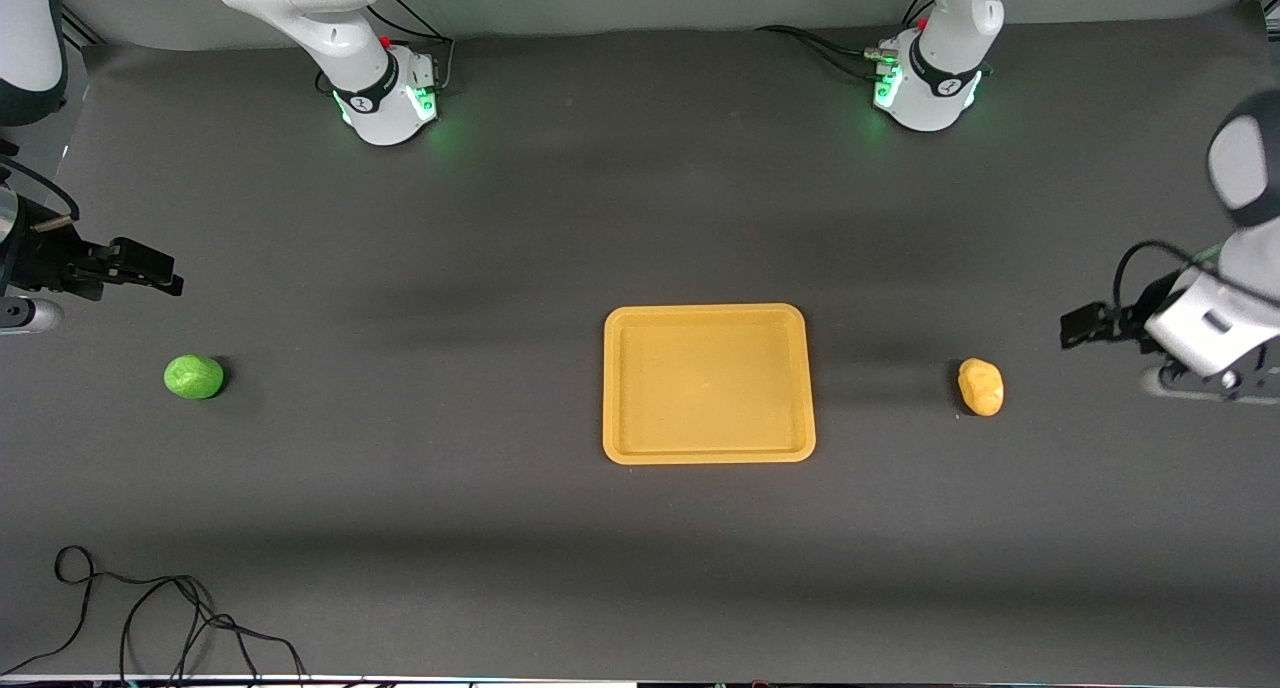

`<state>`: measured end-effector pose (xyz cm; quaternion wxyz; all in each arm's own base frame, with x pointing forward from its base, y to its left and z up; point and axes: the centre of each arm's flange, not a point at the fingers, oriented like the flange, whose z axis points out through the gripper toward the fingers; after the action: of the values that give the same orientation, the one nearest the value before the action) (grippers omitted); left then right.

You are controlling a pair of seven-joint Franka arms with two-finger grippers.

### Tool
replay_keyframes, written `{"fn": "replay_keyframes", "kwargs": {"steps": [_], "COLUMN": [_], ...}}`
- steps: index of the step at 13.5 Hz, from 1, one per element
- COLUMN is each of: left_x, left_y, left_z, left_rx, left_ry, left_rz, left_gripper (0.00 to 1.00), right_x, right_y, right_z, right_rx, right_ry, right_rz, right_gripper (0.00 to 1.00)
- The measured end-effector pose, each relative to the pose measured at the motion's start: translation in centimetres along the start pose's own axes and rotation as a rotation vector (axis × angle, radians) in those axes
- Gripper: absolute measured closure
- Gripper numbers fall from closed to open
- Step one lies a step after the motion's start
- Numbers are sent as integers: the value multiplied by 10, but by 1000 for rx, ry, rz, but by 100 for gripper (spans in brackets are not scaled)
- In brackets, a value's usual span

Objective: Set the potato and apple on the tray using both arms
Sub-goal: 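Move the left gripper down toward the yellow potato, then close the left gripper around the yellow potato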

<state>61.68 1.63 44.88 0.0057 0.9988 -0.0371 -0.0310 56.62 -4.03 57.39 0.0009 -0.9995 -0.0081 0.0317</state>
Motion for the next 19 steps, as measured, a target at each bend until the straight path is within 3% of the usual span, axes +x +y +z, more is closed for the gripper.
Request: {"fn": "replay_keyframes", "kwargs": {"steps": [7, 10, 19], "left_x": [40, 43, 37], "left_y": [-9, -12, -8], "left_z": [132, 182, 246], "left_rx": [-17, -28, -38], "left_ry": [-43, -96, -196], "left_rz": [-24, -56, -140], "left_gripper": [6, 5, 10], "right_x": [10, 11, 7], "right_y": [0, 0, -1], "right_z": [-4, -2, -4], "right_rx": [5, 5, 6], "right_ry": [13, 10, 10], "right_rz": [-4, -14, -71], "right_gripper": [0, 0, 0]}}
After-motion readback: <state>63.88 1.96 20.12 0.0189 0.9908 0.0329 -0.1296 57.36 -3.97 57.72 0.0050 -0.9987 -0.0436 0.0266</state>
